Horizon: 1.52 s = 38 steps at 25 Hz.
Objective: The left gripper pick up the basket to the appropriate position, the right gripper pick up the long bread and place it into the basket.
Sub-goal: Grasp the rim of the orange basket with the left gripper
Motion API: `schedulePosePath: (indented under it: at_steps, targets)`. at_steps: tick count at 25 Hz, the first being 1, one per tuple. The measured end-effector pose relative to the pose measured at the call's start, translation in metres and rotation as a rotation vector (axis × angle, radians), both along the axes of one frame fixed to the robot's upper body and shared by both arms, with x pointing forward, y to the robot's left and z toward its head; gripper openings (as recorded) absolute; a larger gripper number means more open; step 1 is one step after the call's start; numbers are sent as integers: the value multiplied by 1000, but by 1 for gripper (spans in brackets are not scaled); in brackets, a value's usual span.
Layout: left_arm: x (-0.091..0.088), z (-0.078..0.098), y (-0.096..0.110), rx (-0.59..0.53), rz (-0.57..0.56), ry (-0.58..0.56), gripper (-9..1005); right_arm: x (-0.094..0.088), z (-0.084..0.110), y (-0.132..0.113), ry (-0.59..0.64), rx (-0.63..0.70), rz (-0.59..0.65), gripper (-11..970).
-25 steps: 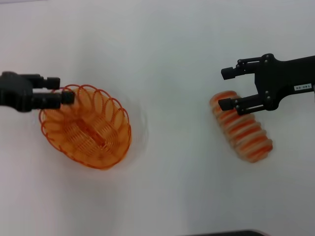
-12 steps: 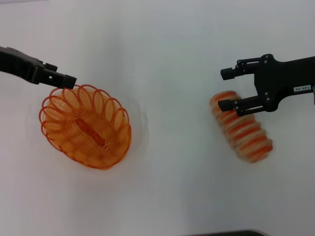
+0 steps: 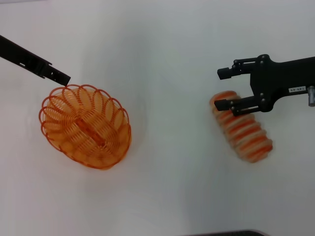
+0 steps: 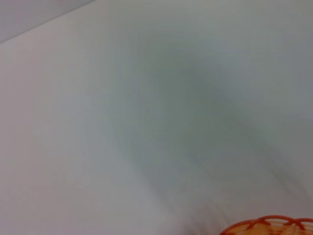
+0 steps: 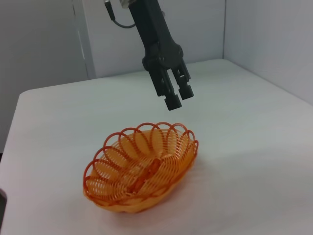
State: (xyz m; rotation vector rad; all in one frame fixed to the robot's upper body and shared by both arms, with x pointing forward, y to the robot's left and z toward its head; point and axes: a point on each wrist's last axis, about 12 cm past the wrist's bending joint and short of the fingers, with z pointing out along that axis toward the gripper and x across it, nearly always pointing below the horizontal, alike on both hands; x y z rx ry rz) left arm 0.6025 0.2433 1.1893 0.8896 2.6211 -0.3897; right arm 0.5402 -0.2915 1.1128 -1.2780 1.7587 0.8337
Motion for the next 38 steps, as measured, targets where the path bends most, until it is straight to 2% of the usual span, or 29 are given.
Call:
schedulePosePath:
  at_steps: [11,23,35,38]
  targets:
    - [0,-19,-18,116,-30,26,683,3,-3,7,-7,-22,3,803]
    - [0,-42,-14,119,-6,65,676,1,-6,7,-1,-21,-2,802]
    - [-1,-50,-17,115,-7,83,652,4,-8,9,-1,-44,-6,804]
    - [-2,-50,-19,117,-14,85,527,4,-8,9,-2,-45,-5,804]
